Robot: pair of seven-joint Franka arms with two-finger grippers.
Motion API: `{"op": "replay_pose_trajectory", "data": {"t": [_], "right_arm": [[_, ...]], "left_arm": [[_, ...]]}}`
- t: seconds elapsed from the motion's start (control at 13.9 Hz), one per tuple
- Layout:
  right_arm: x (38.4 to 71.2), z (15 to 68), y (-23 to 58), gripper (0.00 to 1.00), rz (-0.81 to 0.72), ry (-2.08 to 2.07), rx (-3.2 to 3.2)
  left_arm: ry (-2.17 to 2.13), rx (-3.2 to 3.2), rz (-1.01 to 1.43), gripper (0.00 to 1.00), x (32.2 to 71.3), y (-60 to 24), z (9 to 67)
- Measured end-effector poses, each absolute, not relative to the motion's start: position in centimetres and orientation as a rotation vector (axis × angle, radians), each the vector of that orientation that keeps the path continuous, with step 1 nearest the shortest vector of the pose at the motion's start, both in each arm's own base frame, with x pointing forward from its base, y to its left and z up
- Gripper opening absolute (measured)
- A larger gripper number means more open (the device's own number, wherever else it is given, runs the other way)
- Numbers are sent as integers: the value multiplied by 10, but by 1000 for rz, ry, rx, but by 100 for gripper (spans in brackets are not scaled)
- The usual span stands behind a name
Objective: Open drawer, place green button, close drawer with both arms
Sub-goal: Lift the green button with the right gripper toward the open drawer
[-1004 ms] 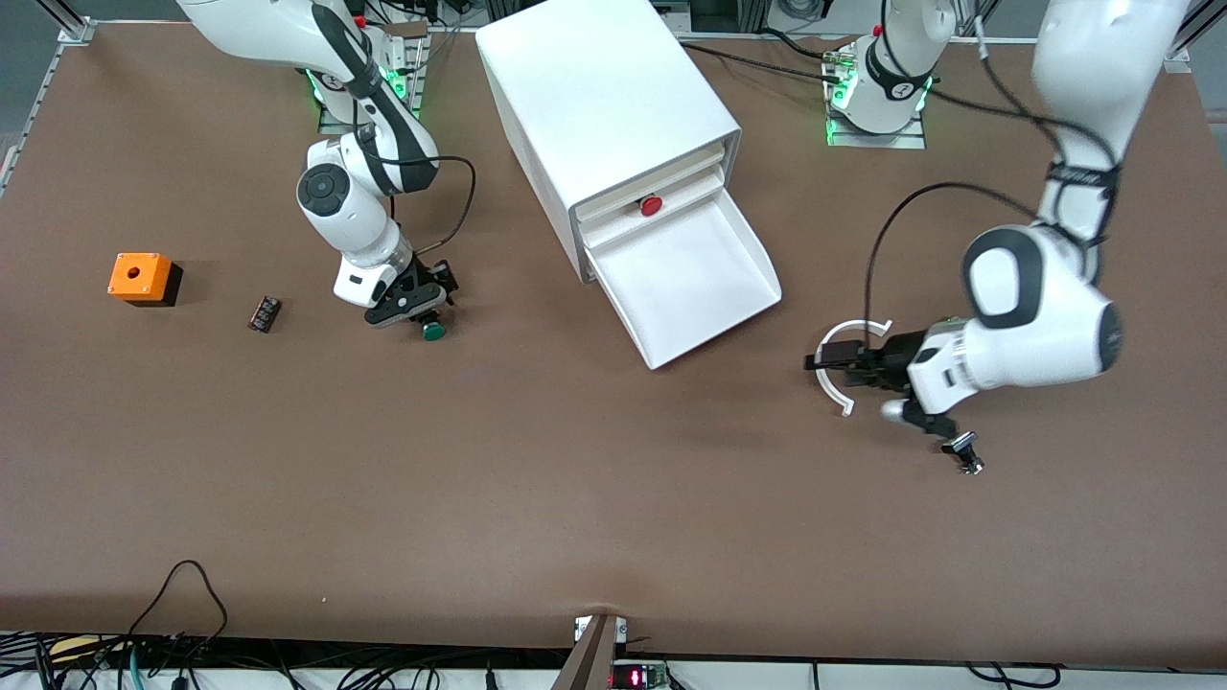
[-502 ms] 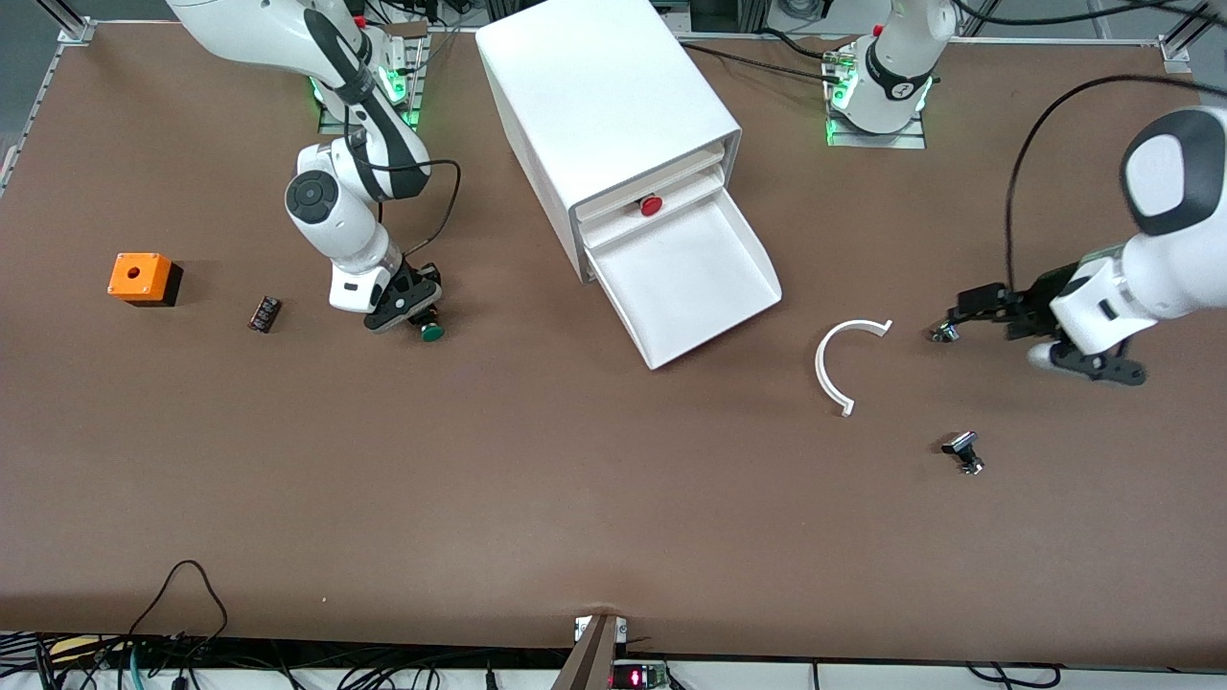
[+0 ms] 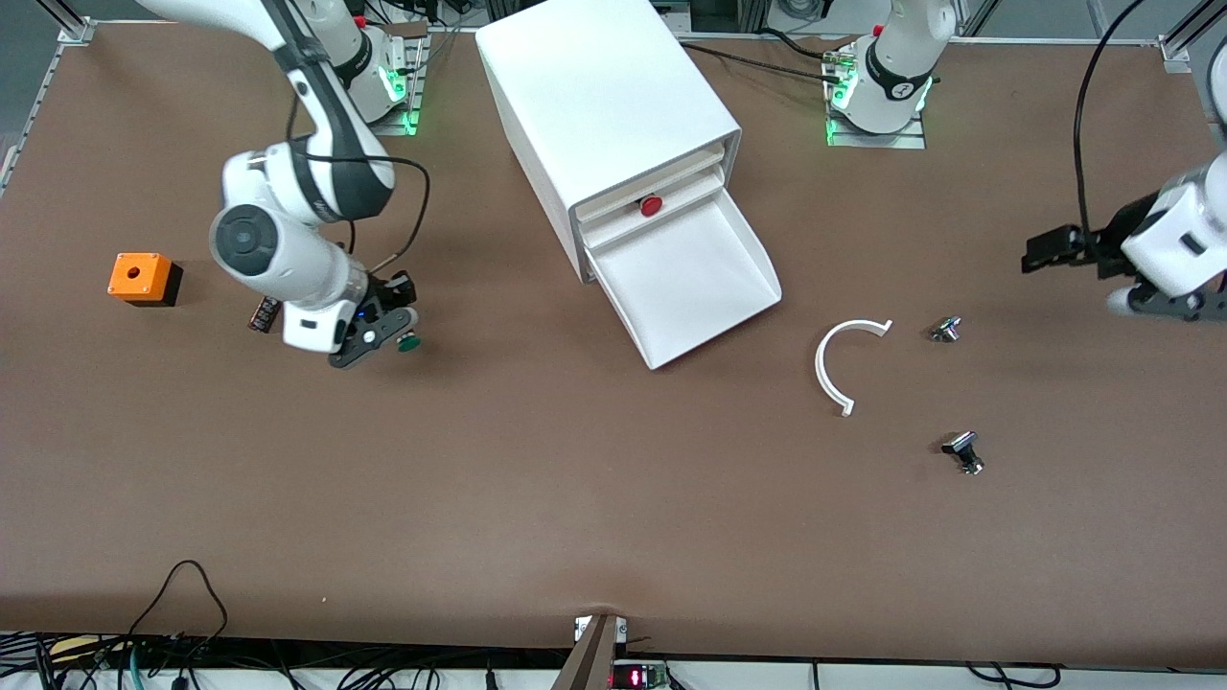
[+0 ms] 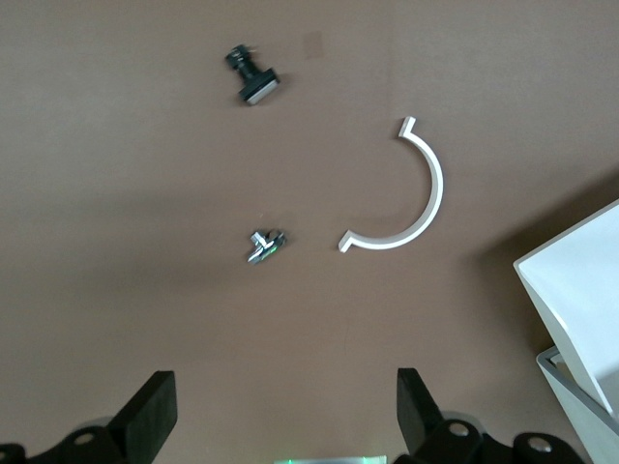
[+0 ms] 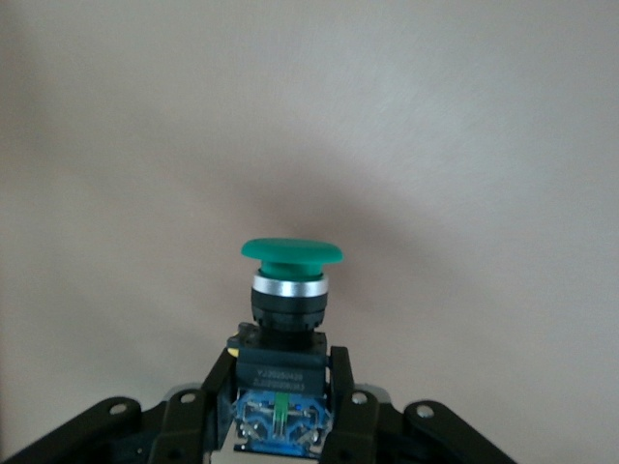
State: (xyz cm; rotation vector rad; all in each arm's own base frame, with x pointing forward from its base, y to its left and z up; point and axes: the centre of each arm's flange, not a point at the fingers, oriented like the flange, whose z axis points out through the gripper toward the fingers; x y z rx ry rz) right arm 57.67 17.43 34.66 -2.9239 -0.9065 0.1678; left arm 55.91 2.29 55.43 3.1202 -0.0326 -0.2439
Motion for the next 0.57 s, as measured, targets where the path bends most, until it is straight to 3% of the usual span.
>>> {"op": "replay_pose_trajectory", "data": {"t": [0.29,0.57], "right_arm": [[603,433,180,41,174,-918,-2927],[602,494,216,41,151,-814,-2960]], "left_arm": [[-11,3148,-213,100,550,21,575],[10,3145,-218,100,554,28,567]]}}
